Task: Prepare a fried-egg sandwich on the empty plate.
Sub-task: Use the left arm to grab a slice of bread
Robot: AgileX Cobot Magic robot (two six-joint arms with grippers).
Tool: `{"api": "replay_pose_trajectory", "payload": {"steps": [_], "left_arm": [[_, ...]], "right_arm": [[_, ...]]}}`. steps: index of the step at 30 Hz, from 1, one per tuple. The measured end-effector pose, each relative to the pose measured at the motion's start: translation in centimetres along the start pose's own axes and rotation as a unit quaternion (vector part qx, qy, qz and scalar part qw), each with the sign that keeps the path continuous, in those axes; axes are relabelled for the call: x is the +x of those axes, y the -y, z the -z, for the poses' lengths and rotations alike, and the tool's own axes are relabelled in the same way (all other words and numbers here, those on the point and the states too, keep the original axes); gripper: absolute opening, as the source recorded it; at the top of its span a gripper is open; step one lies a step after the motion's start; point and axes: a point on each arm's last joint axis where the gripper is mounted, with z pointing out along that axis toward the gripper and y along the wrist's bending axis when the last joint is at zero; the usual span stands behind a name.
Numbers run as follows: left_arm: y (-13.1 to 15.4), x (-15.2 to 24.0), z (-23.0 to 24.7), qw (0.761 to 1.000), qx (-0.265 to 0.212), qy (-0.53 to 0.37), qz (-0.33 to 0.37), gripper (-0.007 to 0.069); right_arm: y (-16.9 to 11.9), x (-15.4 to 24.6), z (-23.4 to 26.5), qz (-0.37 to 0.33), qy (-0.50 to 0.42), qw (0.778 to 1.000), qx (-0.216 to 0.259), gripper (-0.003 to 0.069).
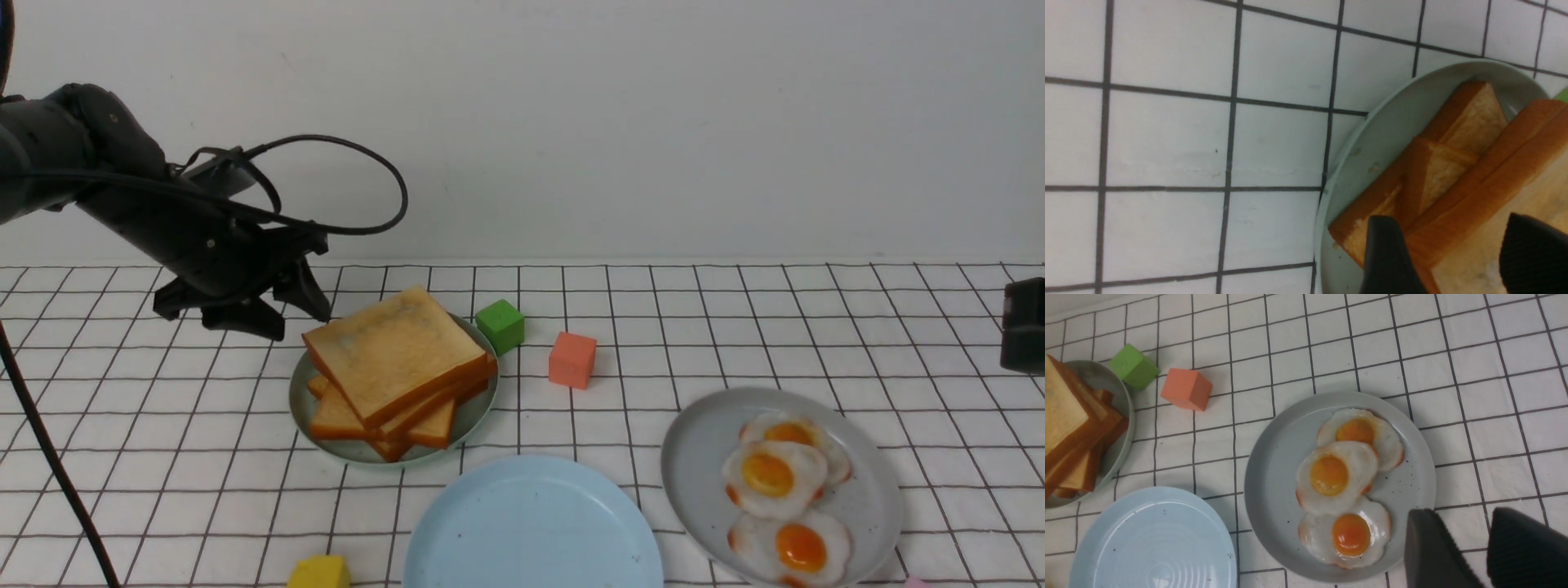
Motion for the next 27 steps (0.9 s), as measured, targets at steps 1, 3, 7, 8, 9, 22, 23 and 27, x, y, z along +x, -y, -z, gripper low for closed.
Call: {"api": "replay_pose_trajectory", "payload": {"steps": [1, 3, 7, 8, 9, 22, 23, 27], "left_arm": [[-0.19, 0.06, -0.46, 1.000, -0.001, -0.007, 0.001, 0.0389], [-0.36, 0.14, -0.89, 1.000, -0.001, -0.012, 0.003, 0.0389], [-0.32, 0.11, -0.99, 1.000, 0.008, -0.013, 0.012, 0.0375], [-0.29, 0.09, -0.97, 1.000, 0.009, -0.012, 0.013, 0.0369], [-0.30, 0.08, -0.96, 1.000, 0.010, -0.012, 0.015, 0.0354], [-0.16, 0.15, -0.94, 1.000, 0.017, -0.016, -0.013, -0.0006], [-0.16, 0.17, -0.93, 1.000, 0.017, -0.017, -0.018, -0.0013], [-0.13, 0.22, -0.88, 0.999, 0.018, -0.019, -0.032, -0.0013]], "right_arm": [[0.00, 0.01, 0.00, 0.004, 0.000, 1.000, 0.000, 0.0241], [0.01, 0.02, 0.00, 0.009, -0.001, 1.000, 0.000, 0.0241], [0.01, 0.02, 0.00, 0.017, -0.001, 1.000, 0.000, 0.0241], [0.01, 0.02, 0.00, 0.017, -0.001, 1.000, 0.000, 0.0241], [0.01, 0.02, 0.00, 0.017, -0.001, 1.000, 0.000, 0.0241], [0.04, 0.10, 0.00, 0.017, -0.006, 1.000, 0.002, 0.0241], [0.05, 0.11, 0.00, 0.017, -0.006, 1.000, 0.002, 0.0241], [0.05, 0.11, 0.00, 0.017, -0.006, 1.000, 0.003, 0.0241]]}}
